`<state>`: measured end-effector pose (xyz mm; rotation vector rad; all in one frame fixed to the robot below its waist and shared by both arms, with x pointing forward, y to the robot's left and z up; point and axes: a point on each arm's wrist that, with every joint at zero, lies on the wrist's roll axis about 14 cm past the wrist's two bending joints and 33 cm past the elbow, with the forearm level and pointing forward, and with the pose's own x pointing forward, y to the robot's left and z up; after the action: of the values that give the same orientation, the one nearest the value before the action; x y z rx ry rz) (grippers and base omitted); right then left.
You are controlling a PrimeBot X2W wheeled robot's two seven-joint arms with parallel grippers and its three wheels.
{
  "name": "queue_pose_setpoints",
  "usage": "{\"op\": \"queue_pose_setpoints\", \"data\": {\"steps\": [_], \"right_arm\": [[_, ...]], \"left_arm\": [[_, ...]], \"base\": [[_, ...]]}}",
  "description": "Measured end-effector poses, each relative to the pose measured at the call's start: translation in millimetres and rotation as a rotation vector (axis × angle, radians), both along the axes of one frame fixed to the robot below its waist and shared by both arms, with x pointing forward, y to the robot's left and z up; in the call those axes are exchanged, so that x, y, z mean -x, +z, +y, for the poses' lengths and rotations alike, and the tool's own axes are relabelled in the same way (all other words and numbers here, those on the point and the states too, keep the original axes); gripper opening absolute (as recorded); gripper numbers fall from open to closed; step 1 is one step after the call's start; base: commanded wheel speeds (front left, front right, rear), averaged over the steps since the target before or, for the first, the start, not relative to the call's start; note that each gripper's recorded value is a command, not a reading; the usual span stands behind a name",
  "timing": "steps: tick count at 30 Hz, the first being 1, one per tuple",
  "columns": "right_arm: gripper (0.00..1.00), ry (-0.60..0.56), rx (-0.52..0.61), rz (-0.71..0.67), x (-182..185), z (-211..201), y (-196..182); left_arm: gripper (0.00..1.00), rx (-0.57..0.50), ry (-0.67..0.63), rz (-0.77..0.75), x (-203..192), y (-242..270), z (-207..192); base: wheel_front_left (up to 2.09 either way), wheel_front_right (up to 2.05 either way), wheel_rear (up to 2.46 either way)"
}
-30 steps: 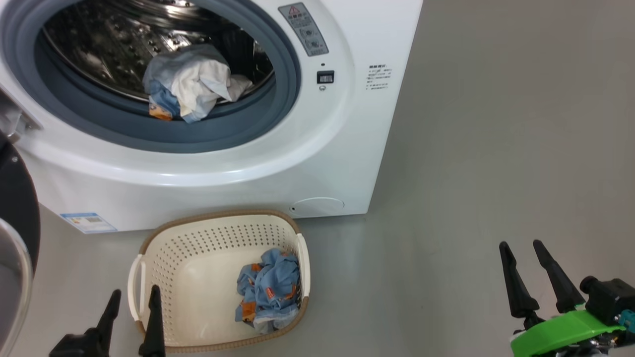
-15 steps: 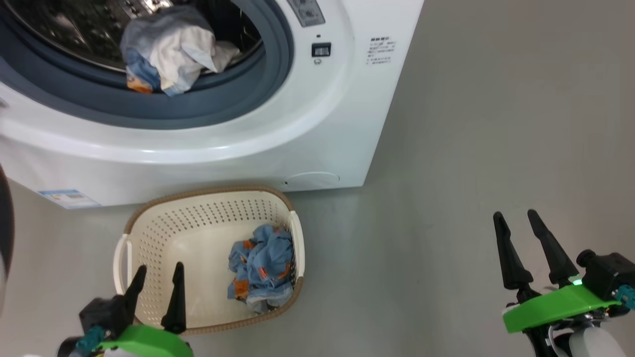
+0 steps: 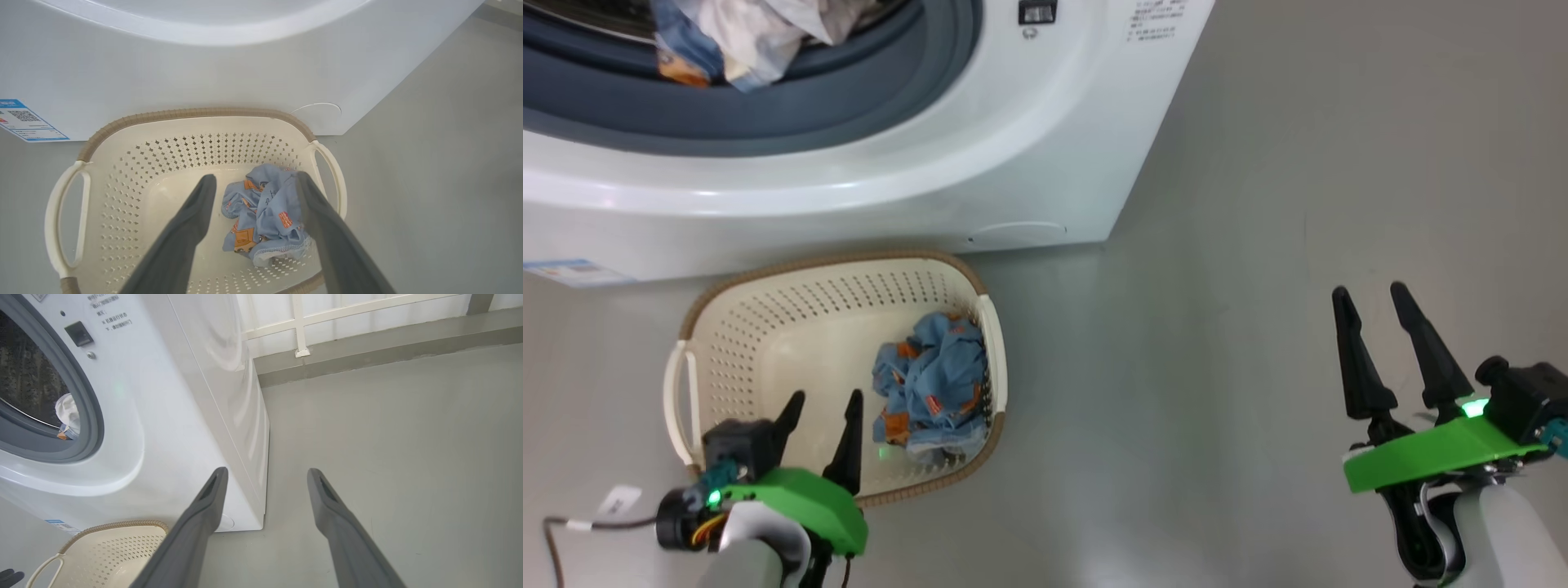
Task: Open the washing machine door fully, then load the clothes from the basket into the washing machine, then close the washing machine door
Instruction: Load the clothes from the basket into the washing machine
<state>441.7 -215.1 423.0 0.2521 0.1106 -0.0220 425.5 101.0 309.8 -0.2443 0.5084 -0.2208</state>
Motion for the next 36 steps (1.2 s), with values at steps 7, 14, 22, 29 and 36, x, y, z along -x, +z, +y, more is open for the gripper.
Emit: {"op": "queue_pose_setpoints", "data": {"steps": [7, 14, 22, 29, 36], "right_arm": [[1.00, -0.004, -0.004, 0.017, -13.3, 0.9, -13.2], [1.00, 0.002, -0.003, 0.035, -25.8, 2.0, -27.1], [1.00, 0.013, -0.004, 0.075, -31.7, 5.7, -48.0], [1.00, 0.031, -0.005, 0.083, -40.4, 10.8, -56.4], [1.00, 0.029, 0.000, 0.112, -39.0, 8.7, -68.9]], "left_arm": [[1.00, 0.007, -0.060, 0.092, -6.0, -31.7, -17.1], [1.00, 0.015, -0.113, 0.168, -12.2, -58.3, -32.2], [1.00, 0.018, -0.157, 0.256, -11.7, -85.2, -44.3], [1.00, 0.024, -0.199, 0.294, -14.1, -98.1, -54.9], [1.00, 0.025, -0.232, 0.323, -16.1, -110.0, -61.4]], "base": [[0.00, 0.00, 0.00], [0.00, 0.00, 0.00], [0.00, 0.00, 0.00], [0.00, 0.00, 0.00], [0.00, 0.00, 0.00]]}}
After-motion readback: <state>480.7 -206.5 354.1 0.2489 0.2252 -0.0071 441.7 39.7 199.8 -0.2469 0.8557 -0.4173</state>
